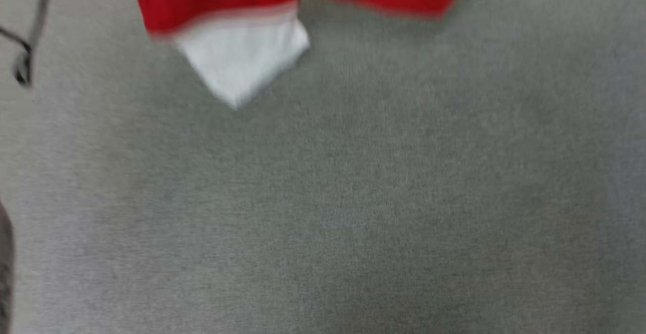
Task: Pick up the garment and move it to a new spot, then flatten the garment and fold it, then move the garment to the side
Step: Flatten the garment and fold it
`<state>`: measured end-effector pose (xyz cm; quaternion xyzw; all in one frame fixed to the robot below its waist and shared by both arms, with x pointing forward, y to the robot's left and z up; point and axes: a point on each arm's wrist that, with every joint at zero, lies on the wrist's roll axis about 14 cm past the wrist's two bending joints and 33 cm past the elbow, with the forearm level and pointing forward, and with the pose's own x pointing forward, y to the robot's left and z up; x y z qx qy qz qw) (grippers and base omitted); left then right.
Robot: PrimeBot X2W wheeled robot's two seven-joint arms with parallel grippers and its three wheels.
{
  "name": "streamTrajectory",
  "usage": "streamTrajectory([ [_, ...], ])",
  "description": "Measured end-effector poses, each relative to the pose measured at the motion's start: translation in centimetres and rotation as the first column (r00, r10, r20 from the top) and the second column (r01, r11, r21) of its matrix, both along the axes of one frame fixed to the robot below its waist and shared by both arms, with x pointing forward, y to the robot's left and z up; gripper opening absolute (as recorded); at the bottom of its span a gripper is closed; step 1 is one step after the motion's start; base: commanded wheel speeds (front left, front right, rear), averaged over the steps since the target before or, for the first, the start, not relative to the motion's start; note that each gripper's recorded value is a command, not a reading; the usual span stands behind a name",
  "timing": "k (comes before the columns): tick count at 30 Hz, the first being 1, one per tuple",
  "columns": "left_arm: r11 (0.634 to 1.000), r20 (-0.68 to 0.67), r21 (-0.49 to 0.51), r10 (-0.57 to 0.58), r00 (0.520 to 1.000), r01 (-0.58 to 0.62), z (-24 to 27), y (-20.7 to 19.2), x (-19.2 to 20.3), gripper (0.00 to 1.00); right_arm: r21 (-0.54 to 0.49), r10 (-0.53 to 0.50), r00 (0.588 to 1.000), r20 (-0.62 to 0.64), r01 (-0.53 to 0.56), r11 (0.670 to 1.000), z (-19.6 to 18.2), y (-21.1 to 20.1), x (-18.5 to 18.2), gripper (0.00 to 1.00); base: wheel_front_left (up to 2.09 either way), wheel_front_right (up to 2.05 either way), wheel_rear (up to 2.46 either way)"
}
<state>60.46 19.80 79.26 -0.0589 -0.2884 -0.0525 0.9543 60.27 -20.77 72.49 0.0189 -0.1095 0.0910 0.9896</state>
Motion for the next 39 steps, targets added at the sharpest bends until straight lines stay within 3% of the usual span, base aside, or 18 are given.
streamTrajectory([
  [5,0.999,0.058,0.034,0.008,0.998,-0.01,2.2,-0.6,3.4,0.0,-0.007,-0.003,0.997,0.08,0.004,1.0,2.1,0.2,3.4,0.0,0.0,0.0,0.0],
  [10,0.999,0.042,0.049,0.011,0.999,-0.013,0.4,-1.1,7.0,0.0,-0.014,-0.006,0.997,0.076,0.007,1.0,0.3,0.3,7.1,0.0,0.0,0.0,0.0],
  [14,0.998,-0.029,0.058,0.007,1.0,-0.005,-3.8,-1.7,10.0,0.0,-0.008,0.001,0.999,0.044,-0.001,1.0,-2.7,0.7,9.8,0.0,0.0,0.0,0.0],
  [22,0.999,-0.234,0.049,-0.006,0.972,0.017,-15.3,-2.4,13.6,0.0,-0.013,0.028,0.993,-0.119,-0.03,0.999,-12.4,2.3,13.3,0.0,0.0,0.0,0.0],
  [28,0.999,-0.372,-0.013,-0.043,0.927,0.041,-20.7,-2.5,12.6,0.0,-0.031,0.042,0.979,-0.199,-0.049,0.998,-15.9,3.1,12.5,0.0,0.0,0.0,0.0],
  [31,0.998,-0.394,-0.03,-0.055,0.917,0.047,-20.9,-2.5,11.5,0.0,-0.033,0.044,0.973,-0.228,-0.053,0.998,-16.7,2.9,11.3,0.0,0.0,0.0,0.0],
  [39,0.996,-0.546,-0.077,-0.07,0.835,0.033,-26.4,-1.4,5.1,0.0,-0.013,0.06,0.94,-0.335,-0.069,0.998,-20.9,2.7,4.9,0.0,0.0,0.0,0.0],
])
